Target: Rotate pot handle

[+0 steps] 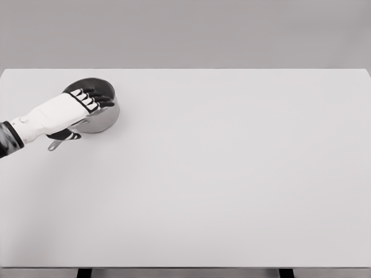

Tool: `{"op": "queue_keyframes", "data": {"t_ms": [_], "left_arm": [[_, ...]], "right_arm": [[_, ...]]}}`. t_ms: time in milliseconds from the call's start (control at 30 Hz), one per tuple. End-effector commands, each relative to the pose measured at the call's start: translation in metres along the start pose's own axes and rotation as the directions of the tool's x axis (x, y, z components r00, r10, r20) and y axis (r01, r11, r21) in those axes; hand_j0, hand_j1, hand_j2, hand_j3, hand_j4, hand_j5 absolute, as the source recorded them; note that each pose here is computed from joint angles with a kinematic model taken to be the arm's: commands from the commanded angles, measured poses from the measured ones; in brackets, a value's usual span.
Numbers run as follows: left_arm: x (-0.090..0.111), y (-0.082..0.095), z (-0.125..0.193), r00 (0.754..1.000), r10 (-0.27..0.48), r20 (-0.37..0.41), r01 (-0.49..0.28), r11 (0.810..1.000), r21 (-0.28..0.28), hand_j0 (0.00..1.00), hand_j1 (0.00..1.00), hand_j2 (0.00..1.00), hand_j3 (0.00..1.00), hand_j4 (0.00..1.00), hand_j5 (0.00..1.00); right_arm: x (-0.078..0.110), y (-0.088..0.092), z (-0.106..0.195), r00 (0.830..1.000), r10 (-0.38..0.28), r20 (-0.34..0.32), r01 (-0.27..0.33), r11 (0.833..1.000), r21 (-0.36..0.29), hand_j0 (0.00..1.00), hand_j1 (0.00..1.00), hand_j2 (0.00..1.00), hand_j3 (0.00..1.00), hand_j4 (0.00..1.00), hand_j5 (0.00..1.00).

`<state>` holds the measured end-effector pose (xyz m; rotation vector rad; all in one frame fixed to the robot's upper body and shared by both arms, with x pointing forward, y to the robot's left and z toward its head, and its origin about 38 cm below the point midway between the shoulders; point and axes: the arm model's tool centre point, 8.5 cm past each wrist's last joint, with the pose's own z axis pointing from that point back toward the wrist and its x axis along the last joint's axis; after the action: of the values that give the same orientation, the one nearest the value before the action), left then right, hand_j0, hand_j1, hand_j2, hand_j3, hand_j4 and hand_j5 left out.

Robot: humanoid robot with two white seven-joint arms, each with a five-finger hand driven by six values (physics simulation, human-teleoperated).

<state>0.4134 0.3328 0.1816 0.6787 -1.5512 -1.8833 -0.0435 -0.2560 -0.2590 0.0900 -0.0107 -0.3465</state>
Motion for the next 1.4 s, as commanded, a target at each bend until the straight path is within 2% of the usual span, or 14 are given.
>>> {"op": "queue_keyframes", "data": {"t_ms": [0, 333, 467, 933, 1367], "left_arm": [[-0.001, 0.002, 0.0, 1.0, 0.001, -0.003, -0.001, 1.0, 0.005, 1.0, 1.0, 1.0, 1.0, 1.0, 1.0], [-0.002, -0.001, 0.003, 1.0, 0.004, -0.008, -0.004, 1.0, 0.001, 1.0, 1.0, 1.0, 1.0, 1.0, 1.0], [-0.006, 0.001, 0.005, 0.999, -0.022, -0.025, 0.022, 1.0, -0.007, 1.0, 1.0, 1.0, 1.0, 1.0, 1.0], [0.006, 0.005, 0.008, 1.0, -0.03, -0.002, 0.03, 0.999, 0.013, 1.0, 1.0, 1.0, 1.0, 1.0, 1.0], [0.003, -0.007, 0.011, 1.0, -0.015, -0.017, 0.014, 1.0, -0.013, 1.0, 1.0, 1.0, 1.0, 1.0, 1.0]], "right_arm": [[0.0, 0.0, 0.0, 1.0, 0.0, 0.0, 0.0, 1.0, 0.0, 1.0, 1.0, 1.0, 1.0, 1.0, 1.0], [0.0, 0.0, 0.0, 1.0, 0.0, 0.0, 0.0, 1.0, 0.0, 1.0, 1.0, 1.0, 1.0, 1.0, 1.0], [0.0, 0.0, 0.0, 1.0, 0.0, 0.0, 0.0, 1.0, 0.0, 1.0, 1.0, 1.0, 1.0, 1.0, 1.0], [0.0, 0.0, 0.0, 1.0, 0.0, 0.0, 0.0, 1.0, 0.0, 1.0, 1.0, 1.0, 1.0, 1.0, 1.0], [0.0, 0.0, 0.0, 1.0, 0.0, 0.0, 0.0, 1.0, 0.0, 1.0, 1.0, 1.0, 1.0, 1.0, 1.0]]}}
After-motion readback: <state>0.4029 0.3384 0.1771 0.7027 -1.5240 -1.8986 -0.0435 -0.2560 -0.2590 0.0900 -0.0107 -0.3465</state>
